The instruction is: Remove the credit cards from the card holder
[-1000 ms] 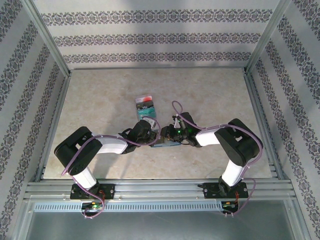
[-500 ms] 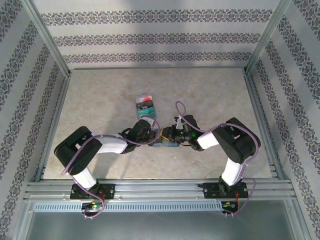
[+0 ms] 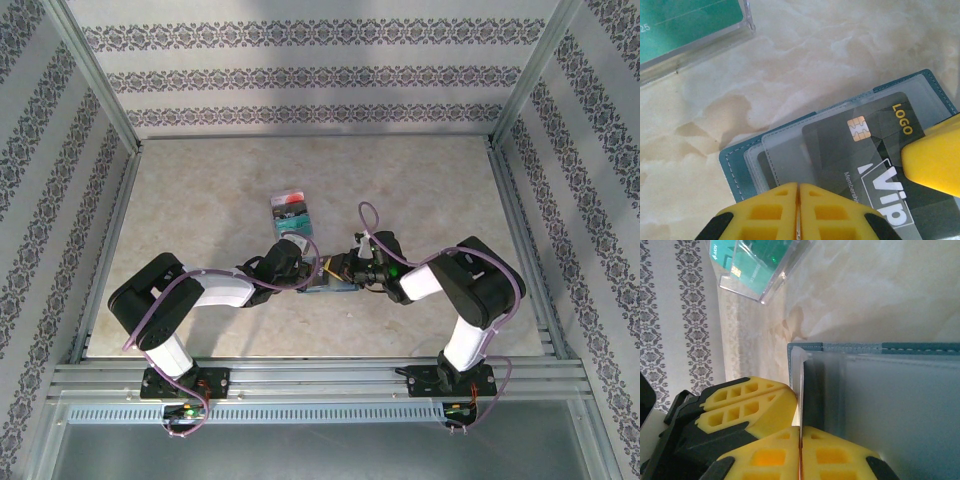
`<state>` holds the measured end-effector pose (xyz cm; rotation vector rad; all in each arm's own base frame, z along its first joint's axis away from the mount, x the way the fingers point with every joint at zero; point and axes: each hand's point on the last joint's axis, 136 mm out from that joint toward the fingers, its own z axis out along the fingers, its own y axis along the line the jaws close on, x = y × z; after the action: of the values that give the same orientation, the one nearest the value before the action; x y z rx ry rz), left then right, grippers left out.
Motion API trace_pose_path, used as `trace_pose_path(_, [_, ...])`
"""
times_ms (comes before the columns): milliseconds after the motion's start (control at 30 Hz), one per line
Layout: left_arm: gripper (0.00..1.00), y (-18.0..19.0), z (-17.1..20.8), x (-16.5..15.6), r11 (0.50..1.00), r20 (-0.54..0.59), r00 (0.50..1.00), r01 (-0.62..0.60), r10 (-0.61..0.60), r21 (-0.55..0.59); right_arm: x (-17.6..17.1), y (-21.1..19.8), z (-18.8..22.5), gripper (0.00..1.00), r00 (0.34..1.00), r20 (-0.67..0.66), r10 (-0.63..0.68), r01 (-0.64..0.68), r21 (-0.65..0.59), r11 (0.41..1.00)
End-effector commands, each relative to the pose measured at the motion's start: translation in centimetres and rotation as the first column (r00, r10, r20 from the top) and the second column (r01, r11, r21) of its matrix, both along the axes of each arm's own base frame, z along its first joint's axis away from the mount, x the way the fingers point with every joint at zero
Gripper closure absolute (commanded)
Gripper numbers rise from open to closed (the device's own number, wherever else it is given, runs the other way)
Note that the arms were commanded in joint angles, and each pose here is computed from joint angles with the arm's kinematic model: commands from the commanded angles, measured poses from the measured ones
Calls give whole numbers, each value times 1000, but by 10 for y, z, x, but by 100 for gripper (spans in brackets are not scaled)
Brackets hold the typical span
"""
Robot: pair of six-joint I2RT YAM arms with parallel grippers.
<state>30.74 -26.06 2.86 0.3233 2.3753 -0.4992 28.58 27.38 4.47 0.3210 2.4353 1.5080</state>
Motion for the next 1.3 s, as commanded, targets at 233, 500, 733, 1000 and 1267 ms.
trace_pose_path(233, [88,15,-12,-14,998,-56,998,-20,23,52,3,-11,8,97,999,53,-10,12,-35,999])
trace_pose_path(500, [84,14,-5,-13,999,-42,999,-13,15,43,0,-19,-3,100,999,35,-7,11,-109,994])
trace_pose_path(733, [75,13,3,-12,999,-27,1000,-9,10,38,-3,-31,-3,100,999,48,-1,11,-206,978])
trace_pose_path(1000, [53,3,30,-8,1000,21,999,31,-31,0,-5,-37,6,100,996,83,31,-8,-261,965])
trace_pose_path(1267, [24,-13,75,-5,979,142,969,202,-200,1,-9,-35,33,100,976,172,132,-76,-300,951])
